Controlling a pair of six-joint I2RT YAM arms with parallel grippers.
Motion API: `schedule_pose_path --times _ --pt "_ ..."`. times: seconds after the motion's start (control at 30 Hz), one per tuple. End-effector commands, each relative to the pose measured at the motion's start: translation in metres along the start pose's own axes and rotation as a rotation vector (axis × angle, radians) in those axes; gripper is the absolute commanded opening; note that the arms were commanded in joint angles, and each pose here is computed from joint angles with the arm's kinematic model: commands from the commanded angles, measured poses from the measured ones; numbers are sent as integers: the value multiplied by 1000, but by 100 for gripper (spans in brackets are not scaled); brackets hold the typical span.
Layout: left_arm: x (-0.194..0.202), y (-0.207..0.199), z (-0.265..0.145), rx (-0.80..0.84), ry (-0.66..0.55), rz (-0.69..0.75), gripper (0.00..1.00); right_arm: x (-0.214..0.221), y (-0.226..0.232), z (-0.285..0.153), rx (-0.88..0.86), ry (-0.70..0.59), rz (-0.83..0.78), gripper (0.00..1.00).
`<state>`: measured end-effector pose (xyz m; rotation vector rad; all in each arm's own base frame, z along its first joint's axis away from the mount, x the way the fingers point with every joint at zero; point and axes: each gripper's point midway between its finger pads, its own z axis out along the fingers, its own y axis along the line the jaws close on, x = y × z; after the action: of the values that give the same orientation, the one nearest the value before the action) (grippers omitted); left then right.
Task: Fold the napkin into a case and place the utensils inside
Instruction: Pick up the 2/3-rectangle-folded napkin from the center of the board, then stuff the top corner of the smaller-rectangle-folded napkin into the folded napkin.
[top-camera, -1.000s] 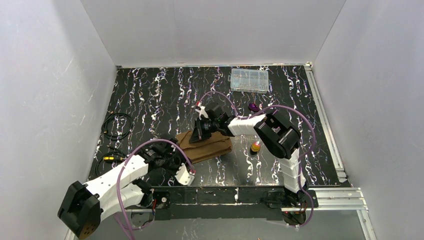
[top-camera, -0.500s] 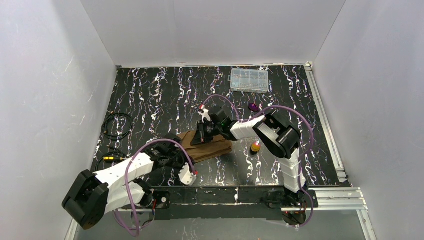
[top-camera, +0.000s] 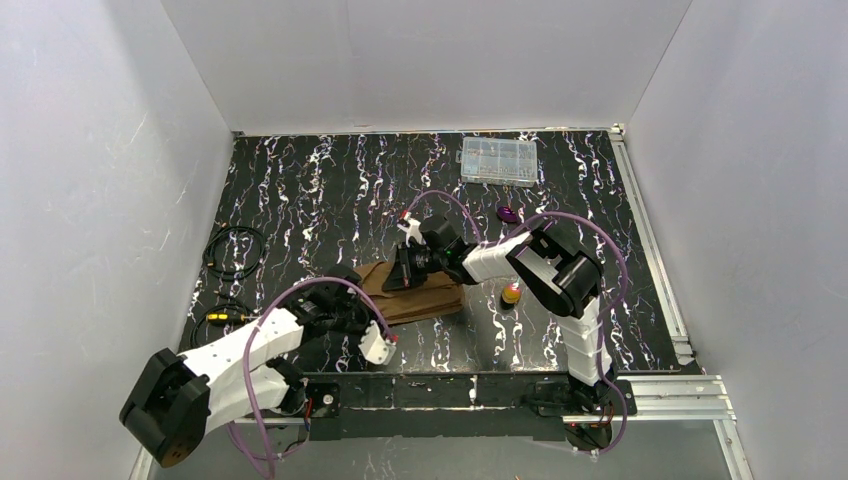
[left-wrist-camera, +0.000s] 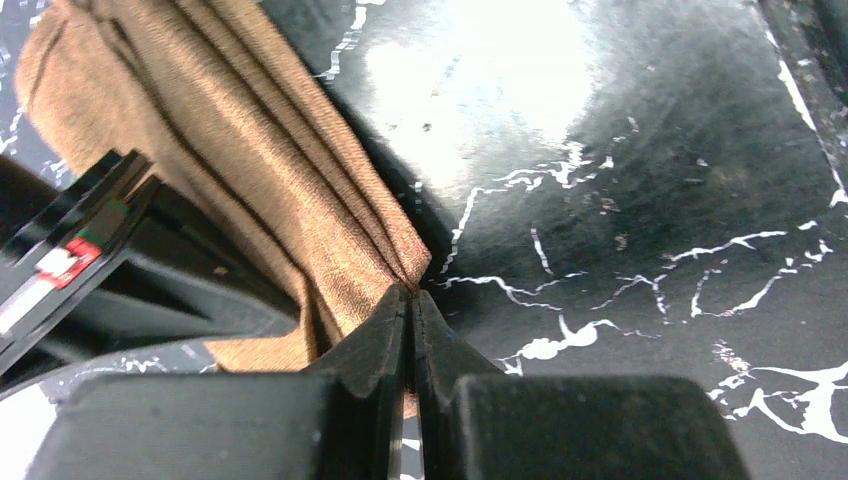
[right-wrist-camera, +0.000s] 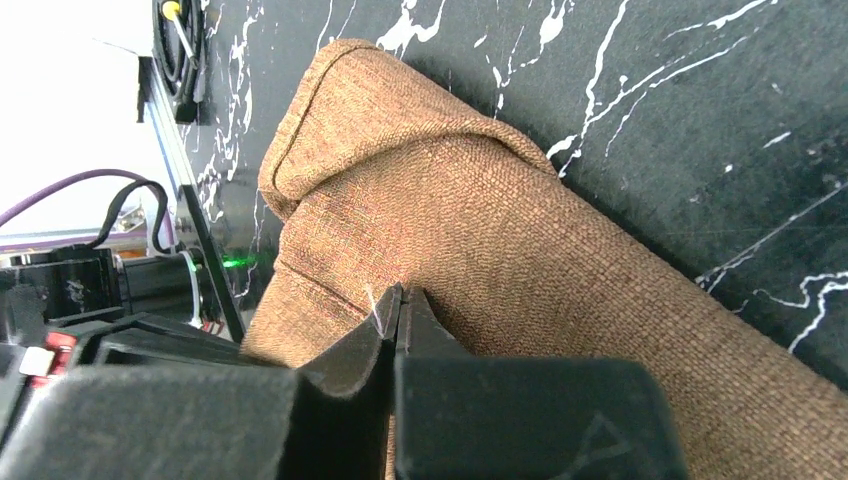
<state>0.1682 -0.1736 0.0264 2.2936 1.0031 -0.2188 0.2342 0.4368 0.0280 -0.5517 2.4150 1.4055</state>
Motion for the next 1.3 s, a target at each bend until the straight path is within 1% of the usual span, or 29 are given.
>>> schedule_pose_path --times 0.0,0.13,0.23,0.57,0.73,0.8,0.83,0.9,0.93,0.97,1.0,1.03,1.13,1.17,1.2,1.23,1.27 --pt "-12 13 -15 -32 -24 -106 0 21 -23 -10 80 38 -41 3" --pt "-11 23 -18 -54 -13 -170 0 27 -23 -12 64 49 -73 4" --pt "-11 30 -19 -72 -11 -200 0 30 -16 -12 14 54 -90 4" --pt "-2 74 -22 -158 11 -313 0 46 -4 -11 -46 90 -130 4" --pt "2 79 -22 -155 9 -354 0 45 3 -12 -78 91 -138 5" --pt "2 76 -23 -137 2 -374 0 37 8 -14 -90 75 -146 8" --pt "2 75 -24 -127 -2 -389 0 29 12 -17 -96 57 -154 11" --pt "1 73 -26 -111 -7 -411 0 10 14 -25 -86 9 -173 22" --pt "1 73 -27 -108 -9 -418 0 -2 16 -31 -79 -15 -189 36" --pt "0 72 -28 -107 -12 -421 0 -11 16 -36 -70 -34 -206 43" --pt "0 71 -28 -104 -14 -422 0 -21 16 -42 -62 -50 -224 46" --pt "-1 69 -28 -99 -18 -423 0 -30 17 -47 -57 -63 -248 52" --pt "-4 66 -29 -90 -27 -422 0 -52 17 -64 -32 -101 -282 61" --pt "-4 65 -28 -87 -30 -425 0 -57 17 -68 -26 -110 -294 67" --pt "-5 65 -28 -86 -33 -425 0 -59 17 -72 -17 -117 -303 90" --pt "-5 64 -27 -83 -34 -429 0 -62 16 -76 -2 -122 -315 98" --pt "-5 64 -27 -81 -38 -430 0 -64 12 -80 19 -126 -325 99"
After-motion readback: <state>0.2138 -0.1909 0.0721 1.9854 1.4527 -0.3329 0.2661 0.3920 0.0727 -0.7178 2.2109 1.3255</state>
